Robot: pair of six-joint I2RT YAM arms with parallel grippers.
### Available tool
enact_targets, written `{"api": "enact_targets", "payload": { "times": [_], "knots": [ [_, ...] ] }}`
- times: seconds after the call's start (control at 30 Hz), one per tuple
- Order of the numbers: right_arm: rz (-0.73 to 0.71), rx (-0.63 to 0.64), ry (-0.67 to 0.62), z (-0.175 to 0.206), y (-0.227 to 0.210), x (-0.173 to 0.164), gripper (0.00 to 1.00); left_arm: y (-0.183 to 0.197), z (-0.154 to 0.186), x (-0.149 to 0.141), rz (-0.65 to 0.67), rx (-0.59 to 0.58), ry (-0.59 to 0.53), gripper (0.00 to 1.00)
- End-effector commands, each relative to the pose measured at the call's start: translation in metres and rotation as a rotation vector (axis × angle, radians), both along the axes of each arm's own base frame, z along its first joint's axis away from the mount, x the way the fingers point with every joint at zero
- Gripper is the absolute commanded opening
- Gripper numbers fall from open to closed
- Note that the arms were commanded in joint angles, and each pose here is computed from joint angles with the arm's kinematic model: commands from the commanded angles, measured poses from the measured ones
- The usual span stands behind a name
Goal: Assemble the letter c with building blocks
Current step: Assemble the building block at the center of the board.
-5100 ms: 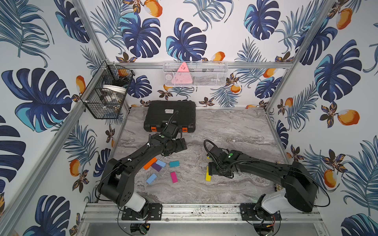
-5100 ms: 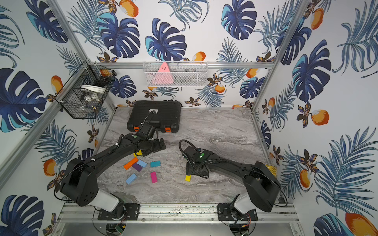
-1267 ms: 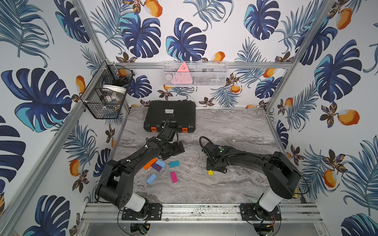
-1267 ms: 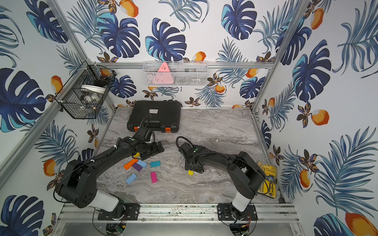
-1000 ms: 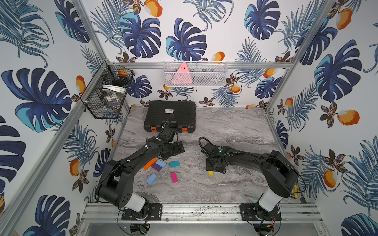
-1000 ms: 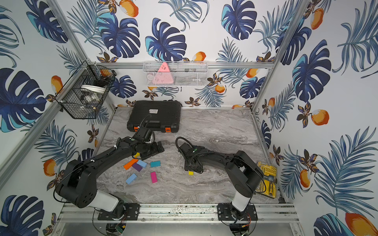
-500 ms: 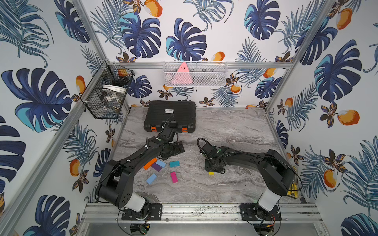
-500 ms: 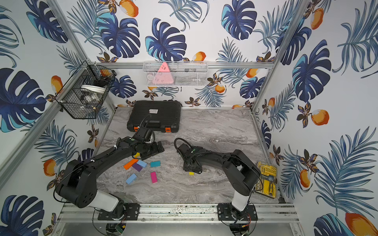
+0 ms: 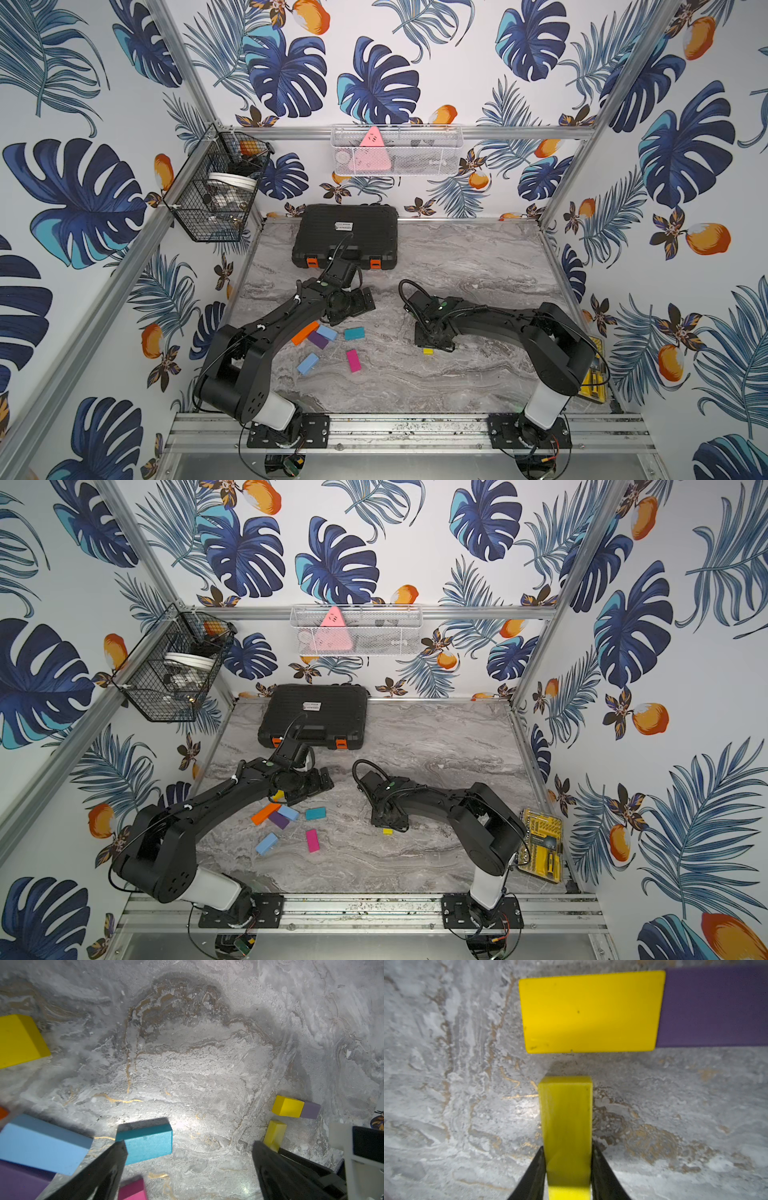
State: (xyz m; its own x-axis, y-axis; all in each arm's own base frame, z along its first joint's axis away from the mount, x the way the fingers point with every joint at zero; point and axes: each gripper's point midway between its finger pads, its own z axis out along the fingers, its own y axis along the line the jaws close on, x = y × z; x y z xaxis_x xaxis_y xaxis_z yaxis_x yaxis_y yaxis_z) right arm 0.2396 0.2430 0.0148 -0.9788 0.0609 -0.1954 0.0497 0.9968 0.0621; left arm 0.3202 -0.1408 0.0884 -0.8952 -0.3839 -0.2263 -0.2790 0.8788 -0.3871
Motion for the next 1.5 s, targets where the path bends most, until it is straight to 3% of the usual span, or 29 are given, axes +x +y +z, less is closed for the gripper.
{"api": "enact_targets", "payload": {
  "times": [0.0, 0.7, 0.77, 0.9, 0.97, 1.23, 1.47],
  "knots": [
    [-0.018, 0.006, 0.002, -0.003, 0.001, 0.002, 0.36, 0.000, 0.001, 0.001, -0.001, 0.001, -0.006, 0.99],
    [-0.014, -0.002, -0.003, -0.002, -0.003, 0.009, 0.37, 0.000, 0.000, 0.000, 0.000, -0.003, -0.006, 0.99],
    [-0.006, 0.003, -0.009, 0.000, -0.002, 0.010, 0.42, 0.000, 0.000, 0.000, 0.001, -0.004, -0.007, 0.99],
    [0.024, 0.027, -0.031, 0.015, -0.001, 0.009, 0.67, -0.001, 0.000, 0.000, -0.003, -0.006, -0.004, 0.99],
    [0.044, 0.037, -0.048, 0.026, -0.005, 0.006, 0.73, -0.001, 0.001, -0.001, -0.006, -0.010, -0.003, 0.99],
    [0.163, -0.006, -0.067, 0.027, -0.044, -0.026, 0.77, -0.007, 0.006, 0.000, -0.020, -0.041, -0.009, 0.99],
    [0.195, 0.031, -0.054, 0.017, -0.046, -0.042, 0.76, -0.010, 0.006, 0.001, -0.024, -0.052, -0.006, 0.99]
  ]
}}
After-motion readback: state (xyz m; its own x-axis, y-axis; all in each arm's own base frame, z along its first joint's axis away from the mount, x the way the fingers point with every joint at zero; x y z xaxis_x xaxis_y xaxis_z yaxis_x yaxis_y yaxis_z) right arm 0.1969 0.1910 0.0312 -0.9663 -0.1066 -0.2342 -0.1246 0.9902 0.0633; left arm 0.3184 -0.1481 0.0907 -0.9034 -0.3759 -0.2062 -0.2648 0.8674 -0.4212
